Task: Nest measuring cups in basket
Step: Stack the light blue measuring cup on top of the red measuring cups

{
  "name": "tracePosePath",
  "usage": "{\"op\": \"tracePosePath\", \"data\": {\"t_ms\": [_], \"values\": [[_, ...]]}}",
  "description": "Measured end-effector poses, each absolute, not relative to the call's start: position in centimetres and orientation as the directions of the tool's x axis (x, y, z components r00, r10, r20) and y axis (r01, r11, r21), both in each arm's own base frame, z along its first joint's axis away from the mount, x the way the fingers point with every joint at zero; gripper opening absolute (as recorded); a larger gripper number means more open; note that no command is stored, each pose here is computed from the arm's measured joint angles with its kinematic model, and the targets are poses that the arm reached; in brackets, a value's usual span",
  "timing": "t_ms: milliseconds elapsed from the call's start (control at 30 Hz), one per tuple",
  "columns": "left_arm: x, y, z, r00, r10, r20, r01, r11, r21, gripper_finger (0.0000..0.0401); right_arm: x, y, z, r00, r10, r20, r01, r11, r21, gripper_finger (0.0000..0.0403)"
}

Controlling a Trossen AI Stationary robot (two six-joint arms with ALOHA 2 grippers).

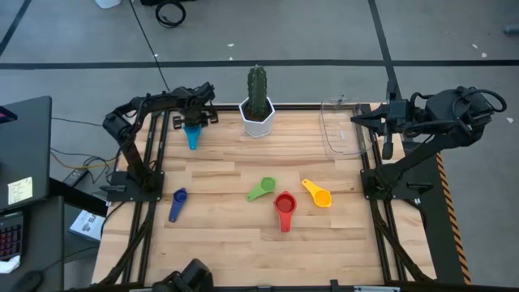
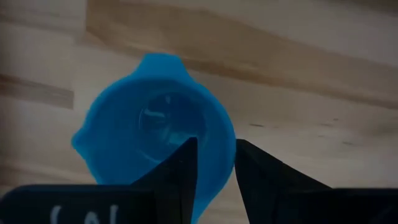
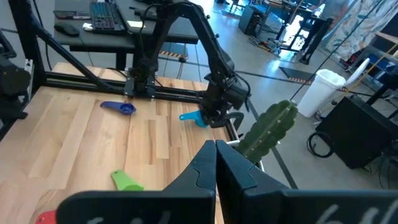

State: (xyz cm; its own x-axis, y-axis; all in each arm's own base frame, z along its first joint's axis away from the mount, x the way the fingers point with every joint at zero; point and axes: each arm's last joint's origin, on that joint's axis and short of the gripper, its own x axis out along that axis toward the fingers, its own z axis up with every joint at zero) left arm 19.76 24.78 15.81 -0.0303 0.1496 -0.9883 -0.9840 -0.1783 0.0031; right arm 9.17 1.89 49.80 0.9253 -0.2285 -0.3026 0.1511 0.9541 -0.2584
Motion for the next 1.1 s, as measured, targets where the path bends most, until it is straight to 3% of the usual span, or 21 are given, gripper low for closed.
{"op": "tracePosePath", "data": {"t_ms": [333, 567, 800, 1100], "values": [[20.7, 24.7, 13.9, -0.018, 0.093, -0.995, -0.992, -0.126, 0.006, 0.0104, 9.2, 1.9, 49.8, 0.925, -0.228, -0.303, 0.151, 0.954, -0.258, 0.0005], [20.6, 24.6, 13.7, -0.032, 0.073, -0.997, -0.997, -0.074, 0.027, 0.0017, 9.2, 1.9, 49.8, 0.925, -0.228, -0.303, 0.151, 0.954, -0.258, 0.0005], [20.3, 23.2, 14.0, -0.028, -0.074, -0.997, -0.999, -0.029, 0.030, 0.0013, 8.7, 1.7, 49.9, 0.929, -0.227, -0.293, 0.141, 0.948, -0.287, 0.0005], [23.3, 18.5, 18.1, 0.131, -0.159, -0.979, -0.986, 0.078, -0.145, 0.0013, 7.4, 1.2, 50.1, 0.938, -0.223, -0.265, 0.121, 0.928, -0.353, 0.0005]]}}
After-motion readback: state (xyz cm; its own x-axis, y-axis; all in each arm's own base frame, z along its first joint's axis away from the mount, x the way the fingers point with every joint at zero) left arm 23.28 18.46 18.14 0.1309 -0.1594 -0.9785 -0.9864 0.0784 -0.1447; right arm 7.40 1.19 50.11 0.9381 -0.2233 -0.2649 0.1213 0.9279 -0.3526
